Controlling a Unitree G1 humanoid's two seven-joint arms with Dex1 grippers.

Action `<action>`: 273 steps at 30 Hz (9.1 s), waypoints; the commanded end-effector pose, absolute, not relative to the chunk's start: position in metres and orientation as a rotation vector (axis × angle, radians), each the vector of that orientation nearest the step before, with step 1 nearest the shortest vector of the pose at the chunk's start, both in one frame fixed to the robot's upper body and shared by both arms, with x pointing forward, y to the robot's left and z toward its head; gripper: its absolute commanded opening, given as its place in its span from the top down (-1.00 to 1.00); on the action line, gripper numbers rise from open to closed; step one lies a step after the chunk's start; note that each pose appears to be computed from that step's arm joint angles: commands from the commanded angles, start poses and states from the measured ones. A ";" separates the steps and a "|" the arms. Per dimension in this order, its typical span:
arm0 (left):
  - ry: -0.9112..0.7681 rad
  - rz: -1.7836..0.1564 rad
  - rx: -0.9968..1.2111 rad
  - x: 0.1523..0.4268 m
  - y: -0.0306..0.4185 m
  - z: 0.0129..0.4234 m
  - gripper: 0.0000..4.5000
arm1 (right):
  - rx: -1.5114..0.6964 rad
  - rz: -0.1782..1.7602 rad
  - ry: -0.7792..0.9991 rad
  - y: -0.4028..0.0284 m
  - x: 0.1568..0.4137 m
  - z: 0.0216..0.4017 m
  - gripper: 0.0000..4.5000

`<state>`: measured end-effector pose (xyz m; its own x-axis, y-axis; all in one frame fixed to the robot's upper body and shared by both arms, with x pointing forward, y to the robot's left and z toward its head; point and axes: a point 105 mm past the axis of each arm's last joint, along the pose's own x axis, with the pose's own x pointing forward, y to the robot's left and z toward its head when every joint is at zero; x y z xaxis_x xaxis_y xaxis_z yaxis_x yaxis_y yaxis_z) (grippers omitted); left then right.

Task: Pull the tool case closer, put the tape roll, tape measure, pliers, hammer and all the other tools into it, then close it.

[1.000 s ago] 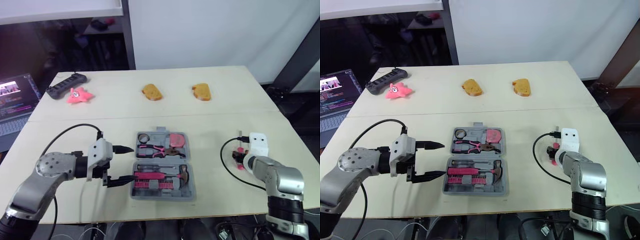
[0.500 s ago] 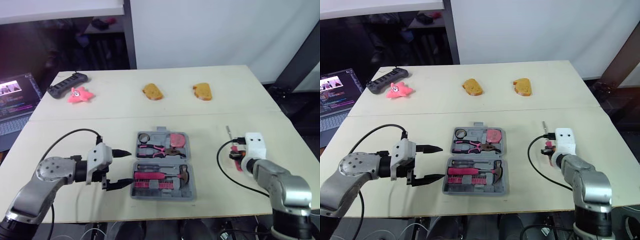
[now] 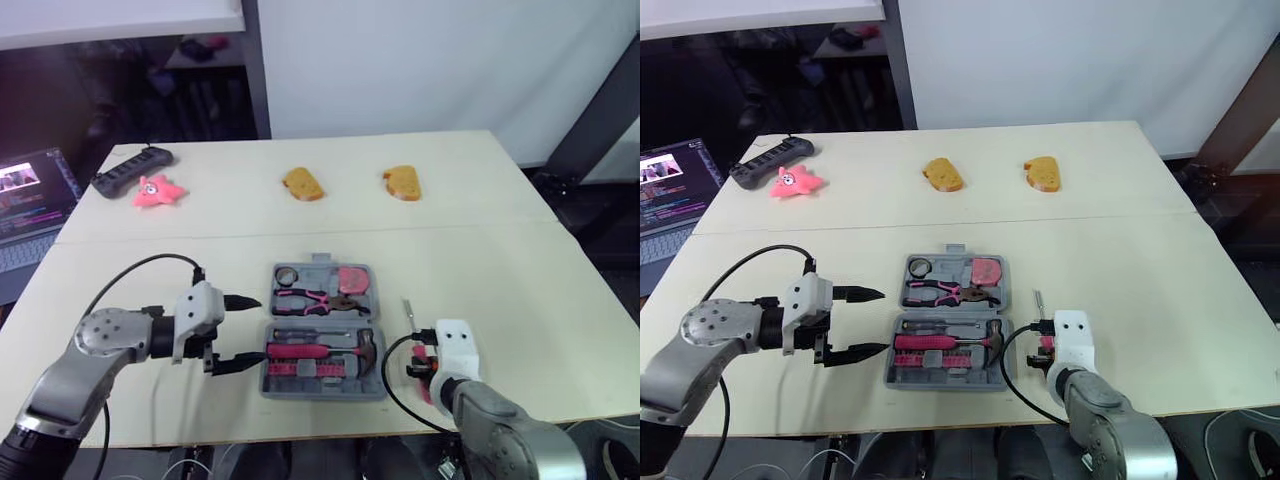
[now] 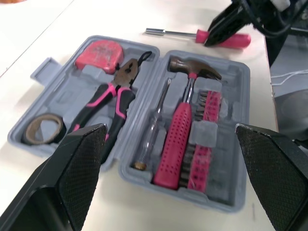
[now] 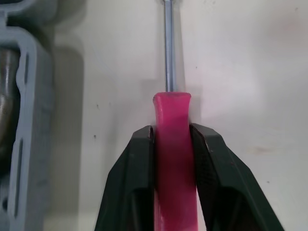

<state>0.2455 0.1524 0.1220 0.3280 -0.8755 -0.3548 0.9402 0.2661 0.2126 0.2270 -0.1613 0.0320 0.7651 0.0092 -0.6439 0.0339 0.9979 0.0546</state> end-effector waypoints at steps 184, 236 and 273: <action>0.186 -1.465 0.270 0.195 0.220 0.116 -1.00 | -0.825 1.254 0.654 -0.011 0.218 0.081 0.83; 0.202 -1.435 0.256 0.193 0.217 0.109 -1.00 | -0.657 1.299 0.589 -0.005 0.220 0.071 0.98; 0.371 -1.029 0.217 0.236 0.218 0.086 -1.00 | -0.402 1.183 0.299 -0.047 0.245 0.136 0.98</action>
